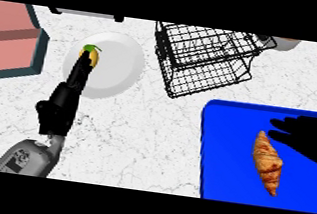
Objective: Pick the croissant from the tray and place it in the tiered basket
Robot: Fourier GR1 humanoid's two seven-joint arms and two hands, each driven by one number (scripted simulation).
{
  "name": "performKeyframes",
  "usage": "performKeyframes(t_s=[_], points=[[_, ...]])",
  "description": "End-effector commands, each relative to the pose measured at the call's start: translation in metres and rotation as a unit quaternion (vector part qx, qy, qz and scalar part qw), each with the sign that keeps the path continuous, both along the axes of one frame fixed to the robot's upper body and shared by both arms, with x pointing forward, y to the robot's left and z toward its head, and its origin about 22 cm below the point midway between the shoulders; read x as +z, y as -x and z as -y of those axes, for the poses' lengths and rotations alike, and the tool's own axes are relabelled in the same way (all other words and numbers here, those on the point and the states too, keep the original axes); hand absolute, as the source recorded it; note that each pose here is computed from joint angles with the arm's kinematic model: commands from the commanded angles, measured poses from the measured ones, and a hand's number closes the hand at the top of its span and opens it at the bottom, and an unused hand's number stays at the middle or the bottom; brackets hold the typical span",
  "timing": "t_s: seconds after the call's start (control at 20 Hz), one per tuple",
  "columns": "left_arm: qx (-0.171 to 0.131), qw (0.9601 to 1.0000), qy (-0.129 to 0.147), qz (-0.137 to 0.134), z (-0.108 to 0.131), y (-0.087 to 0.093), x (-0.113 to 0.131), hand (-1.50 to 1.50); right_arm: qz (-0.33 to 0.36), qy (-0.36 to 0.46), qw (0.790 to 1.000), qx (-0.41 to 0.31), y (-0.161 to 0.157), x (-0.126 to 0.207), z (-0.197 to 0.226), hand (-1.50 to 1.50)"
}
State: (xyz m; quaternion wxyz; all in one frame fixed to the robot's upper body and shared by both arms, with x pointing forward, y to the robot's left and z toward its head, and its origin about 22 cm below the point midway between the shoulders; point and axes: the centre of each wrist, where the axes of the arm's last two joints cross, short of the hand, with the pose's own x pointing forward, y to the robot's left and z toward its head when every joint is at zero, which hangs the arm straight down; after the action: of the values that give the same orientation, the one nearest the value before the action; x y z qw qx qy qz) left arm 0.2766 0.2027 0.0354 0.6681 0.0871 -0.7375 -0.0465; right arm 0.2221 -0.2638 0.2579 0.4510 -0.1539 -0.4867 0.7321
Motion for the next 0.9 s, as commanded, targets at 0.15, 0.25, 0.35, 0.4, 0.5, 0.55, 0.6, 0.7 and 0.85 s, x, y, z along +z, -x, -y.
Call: performKeyframes(t_s=[0.15,0.25,0.35,0.4,0.5,0.55,0.6,0.7,0.85], points=[[-0.009,0.9999,-0.001,-0.006,0.011,0.019,-0.012,0.00,0.005,0.045,0.999,0.008,0.006,-0.009,-0.025,-1.50],[0.001,1.0000,0.004,-0.001,-0.009,0.005,-0.017,0.00,-0.008,0.068,0.998,-0.004,0.012,-0.024,-0.033,-1.50],[-0.004,1.0000,0.001,-0.007,0.002,0.023,-0.025,0.00,-0.015,0.094,0.995,-0.011,0.015,-0.022,-0.023,-1.50],[-0.007,1.0000,0.006,0.002,0.007,0.022,-0.007,0.00,-0.017,0.109,0.994,-0.012,0.014,-0.020,-0.029,-1.50],[0.001,1.0000,0.004,-0.003,-0.007,-0.008,-0.003,0.00,-0.017,0.126,0.992,-0.019,0.021,-0.029,-0.031,-1.50],[-0.008,1.0000,0.001,-0.001,-0.001,-0.001,0.009,0.00,-0.025,0.133,0.991,-0.013,0.018,-0.034,-0.035,-1.50],[-0.003,1.0000,0.006,-0.004,0.003,0.000,0.000,0.00,-0.019,0.134,0.991,-0.021,0.012,-0.027,-0.031,-1.50],[-0.006,1.0000,-0.005,0.004,0.001,-0.006,-0.005,0.00,-0.020,0.140,0.989,-0.030,0.005,-0.030,-0.026,-1.50],[0.000,1.0000,0.007,0.002,0.013,0.007,-0.014,0.00,-0.005,0.153,0.988,-0.030,0.019,-0.040,-0.033,-1.50]])
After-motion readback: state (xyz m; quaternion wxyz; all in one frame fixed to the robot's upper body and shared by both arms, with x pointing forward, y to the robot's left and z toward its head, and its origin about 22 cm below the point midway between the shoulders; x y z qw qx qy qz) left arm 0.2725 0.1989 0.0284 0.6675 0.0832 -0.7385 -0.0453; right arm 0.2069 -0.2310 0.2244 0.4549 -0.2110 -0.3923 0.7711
